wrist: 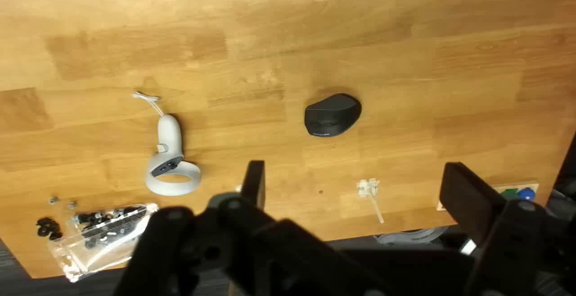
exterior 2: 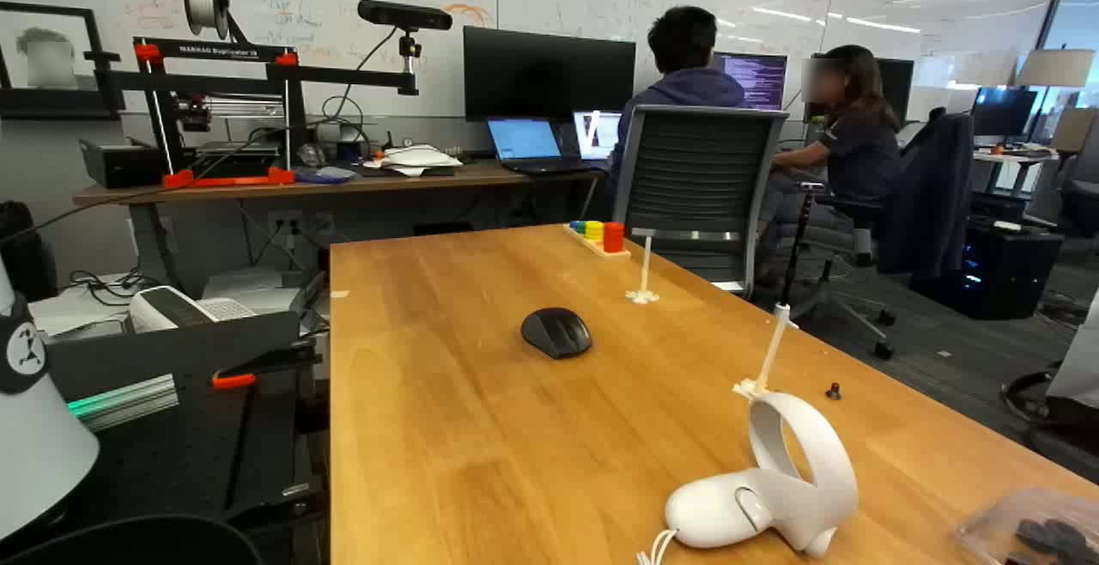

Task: Left click the mouse

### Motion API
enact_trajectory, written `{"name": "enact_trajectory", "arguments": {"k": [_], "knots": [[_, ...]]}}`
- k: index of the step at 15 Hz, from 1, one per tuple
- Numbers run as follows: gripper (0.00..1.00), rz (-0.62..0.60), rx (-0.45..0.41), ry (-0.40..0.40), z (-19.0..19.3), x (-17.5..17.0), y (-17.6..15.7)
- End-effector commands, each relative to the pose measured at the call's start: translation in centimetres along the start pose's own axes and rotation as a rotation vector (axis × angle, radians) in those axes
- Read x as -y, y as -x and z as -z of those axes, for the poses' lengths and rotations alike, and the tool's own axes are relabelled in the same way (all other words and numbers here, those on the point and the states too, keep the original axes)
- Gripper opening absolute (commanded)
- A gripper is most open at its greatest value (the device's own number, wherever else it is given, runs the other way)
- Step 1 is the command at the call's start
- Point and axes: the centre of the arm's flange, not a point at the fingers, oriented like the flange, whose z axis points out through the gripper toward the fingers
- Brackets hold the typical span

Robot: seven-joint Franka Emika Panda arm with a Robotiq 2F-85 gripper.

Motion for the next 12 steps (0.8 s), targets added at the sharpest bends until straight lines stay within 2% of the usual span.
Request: {"name": "enact_trajectory", "arguments": {"k": [1,4,6,12], "knots": [[1.00,0.000,-0.003,0.000,0.1,0.0,0.0],[1.00,0.000,-0.008,-0.001,0.3,0.0,0.0],[1.00,0.006,-0.023,0.016,-0.5,-0.1,-1.5],[1.00,-0.027,-0.084,0.041,-6.3,-0.8,-8.4]]}}
